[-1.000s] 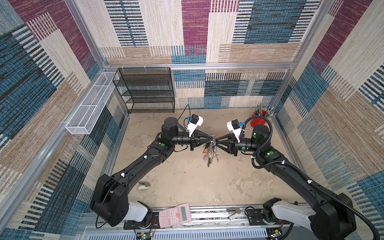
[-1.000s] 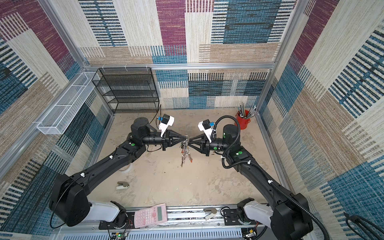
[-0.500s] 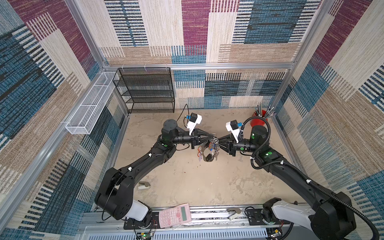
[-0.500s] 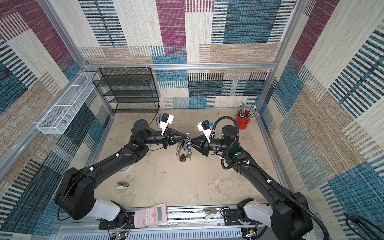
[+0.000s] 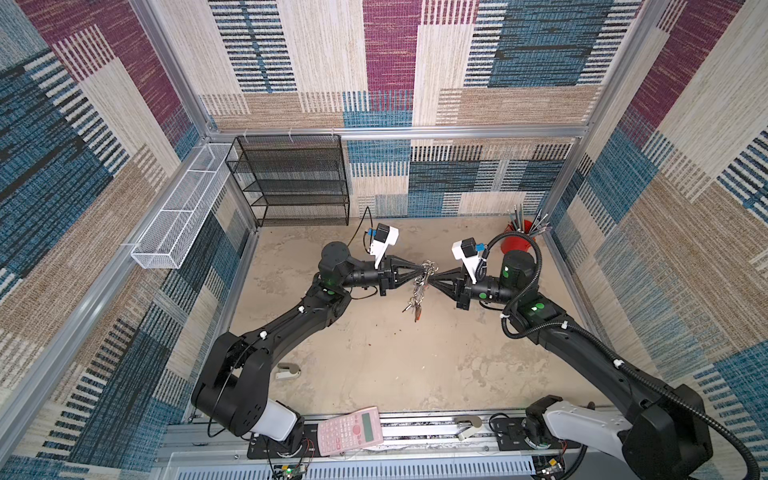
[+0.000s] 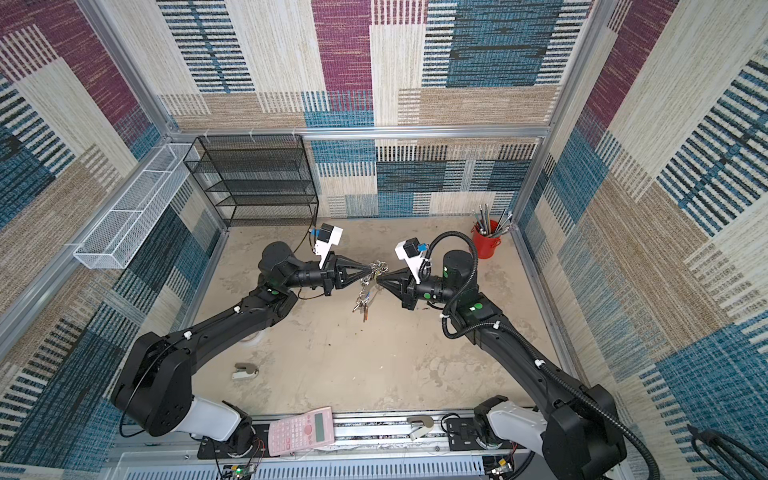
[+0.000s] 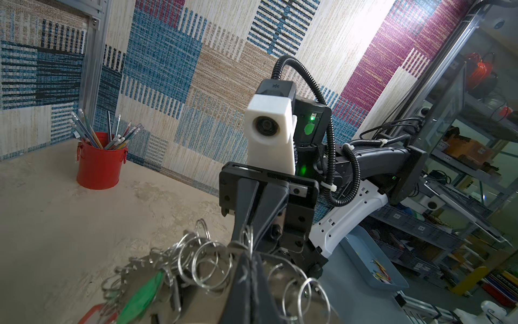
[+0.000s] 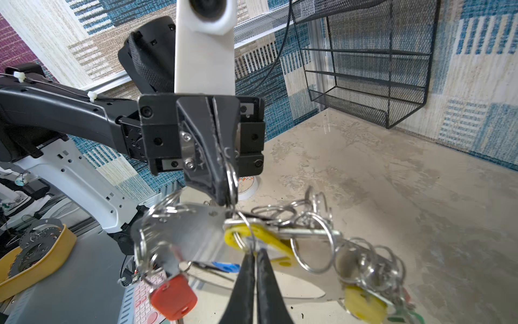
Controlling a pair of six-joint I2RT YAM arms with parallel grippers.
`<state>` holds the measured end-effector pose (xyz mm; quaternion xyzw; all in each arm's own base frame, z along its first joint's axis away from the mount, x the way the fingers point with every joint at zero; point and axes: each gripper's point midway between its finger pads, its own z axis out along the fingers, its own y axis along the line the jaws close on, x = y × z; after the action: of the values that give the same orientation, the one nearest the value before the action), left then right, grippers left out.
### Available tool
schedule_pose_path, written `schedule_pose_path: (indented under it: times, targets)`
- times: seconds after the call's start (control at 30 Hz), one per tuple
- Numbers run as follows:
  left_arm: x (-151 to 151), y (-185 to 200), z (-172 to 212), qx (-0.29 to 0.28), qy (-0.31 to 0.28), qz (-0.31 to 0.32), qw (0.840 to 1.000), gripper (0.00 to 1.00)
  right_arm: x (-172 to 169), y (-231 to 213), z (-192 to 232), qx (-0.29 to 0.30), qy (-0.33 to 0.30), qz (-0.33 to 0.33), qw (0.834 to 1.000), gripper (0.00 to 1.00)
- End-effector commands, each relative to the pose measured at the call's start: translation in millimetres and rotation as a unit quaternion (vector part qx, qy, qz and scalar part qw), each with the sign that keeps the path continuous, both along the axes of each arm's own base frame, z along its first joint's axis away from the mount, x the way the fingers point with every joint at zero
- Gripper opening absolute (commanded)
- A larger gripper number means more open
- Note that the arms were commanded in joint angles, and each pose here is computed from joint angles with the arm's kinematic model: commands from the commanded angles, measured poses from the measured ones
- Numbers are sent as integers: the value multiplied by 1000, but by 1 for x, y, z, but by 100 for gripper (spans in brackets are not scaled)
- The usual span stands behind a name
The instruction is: Put the keys on the keyring
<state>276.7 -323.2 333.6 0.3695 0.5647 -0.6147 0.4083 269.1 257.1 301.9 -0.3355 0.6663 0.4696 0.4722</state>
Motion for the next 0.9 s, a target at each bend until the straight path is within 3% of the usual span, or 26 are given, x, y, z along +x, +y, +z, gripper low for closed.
schedule_pose_path:
  times: [0.0, 0.4, 0.87]
  targets:
    - [-6, 4, 13, -17, -32, -8, 999, 0, 2, -1, 3, 4, -8, -9, 1000, 25]
    - [-5, 3, 16, -25, -30, -13, 999, 0, -16, 7, 2, 19, -17, 44, 999, 44]
    - [-6, 4, 10, -23, -23, -15, 999, 0, -15, 14, 10, 31, -25, 62, 997, 44]
